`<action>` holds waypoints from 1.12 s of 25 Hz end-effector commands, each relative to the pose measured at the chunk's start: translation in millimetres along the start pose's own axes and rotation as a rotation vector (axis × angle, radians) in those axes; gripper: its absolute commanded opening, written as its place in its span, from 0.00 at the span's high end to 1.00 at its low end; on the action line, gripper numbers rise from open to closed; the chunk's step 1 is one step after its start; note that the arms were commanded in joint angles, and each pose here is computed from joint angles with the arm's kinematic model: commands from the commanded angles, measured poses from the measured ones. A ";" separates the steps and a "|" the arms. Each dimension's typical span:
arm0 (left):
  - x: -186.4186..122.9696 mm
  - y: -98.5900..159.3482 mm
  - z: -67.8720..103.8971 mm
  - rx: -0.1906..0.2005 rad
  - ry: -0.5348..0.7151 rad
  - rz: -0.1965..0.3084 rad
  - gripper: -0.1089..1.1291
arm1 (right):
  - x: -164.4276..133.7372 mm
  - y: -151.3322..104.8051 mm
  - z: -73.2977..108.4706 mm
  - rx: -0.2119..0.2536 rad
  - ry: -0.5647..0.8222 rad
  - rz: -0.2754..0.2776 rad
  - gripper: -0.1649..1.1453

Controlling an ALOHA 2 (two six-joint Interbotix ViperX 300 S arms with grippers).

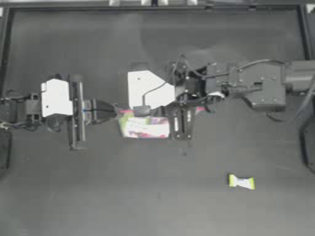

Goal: Put candy in bag

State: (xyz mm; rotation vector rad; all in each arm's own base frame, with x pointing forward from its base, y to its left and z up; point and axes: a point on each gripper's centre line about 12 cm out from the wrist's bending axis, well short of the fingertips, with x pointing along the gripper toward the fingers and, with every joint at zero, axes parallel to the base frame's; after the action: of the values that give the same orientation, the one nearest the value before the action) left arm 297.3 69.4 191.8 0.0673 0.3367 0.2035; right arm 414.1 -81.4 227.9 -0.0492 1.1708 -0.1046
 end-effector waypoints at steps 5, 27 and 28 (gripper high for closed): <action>-2.5 4.0 6.5 -0.005 -0.023 0.013 0.88 | -7.6 -10.5 -21.7 0.052 0.028 -0.018 0.83; -2.0 4.0 5.7 -0.005 -0.020 0.013 0.88 | -19.4 -13.1 -70.3 0.153 0.055 -0.037 0.83; -2.0 4.4 5.6 -0.005 -0.020 0.014 0.88 | -19.8 -12.9 -71.8 0.158 0.055 -0.038 0.83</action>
State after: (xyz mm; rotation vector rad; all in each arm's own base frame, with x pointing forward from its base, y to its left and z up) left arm 296.9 71.2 191.3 0.0661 0.3384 0.2094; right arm 348.8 -87.0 214.2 0.0631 1.2164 -0.2099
